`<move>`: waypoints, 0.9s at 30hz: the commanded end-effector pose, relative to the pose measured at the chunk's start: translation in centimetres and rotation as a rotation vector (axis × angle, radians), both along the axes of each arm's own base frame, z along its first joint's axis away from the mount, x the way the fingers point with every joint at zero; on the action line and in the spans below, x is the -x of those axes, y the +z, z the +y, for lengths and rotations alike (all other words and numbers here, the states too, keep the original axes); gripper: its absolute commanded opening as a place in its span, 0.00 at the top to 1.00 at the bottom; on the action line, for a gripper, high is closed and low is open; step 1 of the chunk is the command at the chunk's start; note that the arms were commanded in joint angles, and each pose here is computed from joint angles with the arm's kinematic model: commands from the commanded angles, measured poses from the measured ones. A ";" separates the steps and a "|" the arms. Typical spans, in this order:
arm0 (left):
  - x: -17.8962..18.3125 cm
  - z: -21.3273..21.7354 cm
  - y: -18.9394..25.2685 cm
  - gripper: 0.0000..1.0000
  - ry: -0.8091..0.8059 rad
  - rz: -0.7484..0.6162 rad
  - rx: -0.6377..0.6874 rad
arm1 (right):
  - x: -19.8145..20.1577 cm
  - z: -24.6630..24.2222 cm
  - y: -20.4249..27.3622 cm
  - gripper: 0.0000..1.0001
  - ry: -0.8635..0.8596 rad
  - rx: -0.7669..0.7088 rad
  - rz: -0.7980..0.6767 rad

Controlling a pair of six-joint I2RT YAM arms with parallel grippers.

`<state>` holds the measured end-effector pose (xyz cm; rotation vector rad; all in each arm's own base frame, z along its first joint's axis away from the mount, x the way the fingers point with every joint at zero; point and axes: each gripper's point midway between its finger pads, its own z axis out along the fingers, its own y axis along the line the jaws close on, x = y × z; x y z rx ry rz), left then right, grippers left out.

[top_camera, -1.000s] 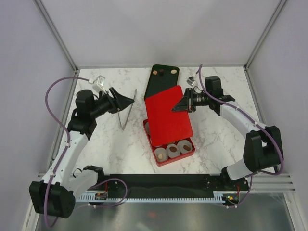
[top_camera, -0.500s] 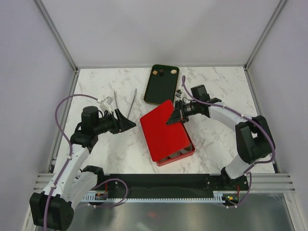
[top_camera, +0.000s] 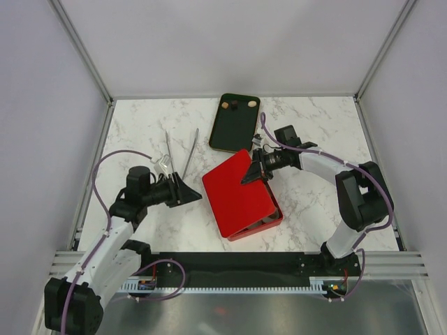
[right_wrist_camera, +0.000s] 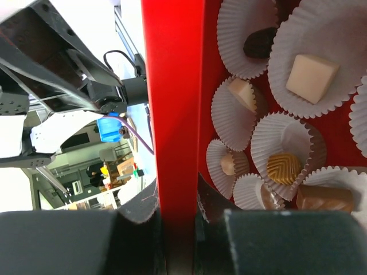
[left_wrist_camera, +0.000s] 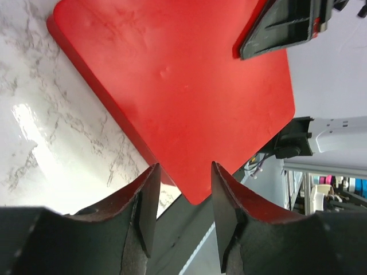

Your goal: Pack the chocolate

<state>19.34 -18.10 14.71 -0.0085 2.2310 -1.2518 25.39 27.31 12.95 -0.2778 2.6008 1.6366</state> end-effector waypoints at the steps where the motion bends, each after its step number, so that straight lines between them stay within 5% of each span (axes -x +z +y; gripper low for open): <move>1: 0.0 -0.7 0.0 0.53 -0.004 0.015 0.036 | -0.1 0.7 1.8 1.00 0.055 -0.065 -0.051; 6: -0.1 -0.6 -1.8 0.71 0.027 0.036 0.018 | -0.3 0.8 3.6 1.00 0.050 -0.087 -0.070; 10: 0.2 -1.2 -3.8 0.97 0.016 0.085 -0.013 | -0.1 0.8 4.2 1.00 0.051 -0.094 -0.073; 27: -0.4 -4.5 -7.3 0.97 -0.008 0.122 -0.083 | -0.7 0.0 3.8 0.97 0.022 -0.079 -0.041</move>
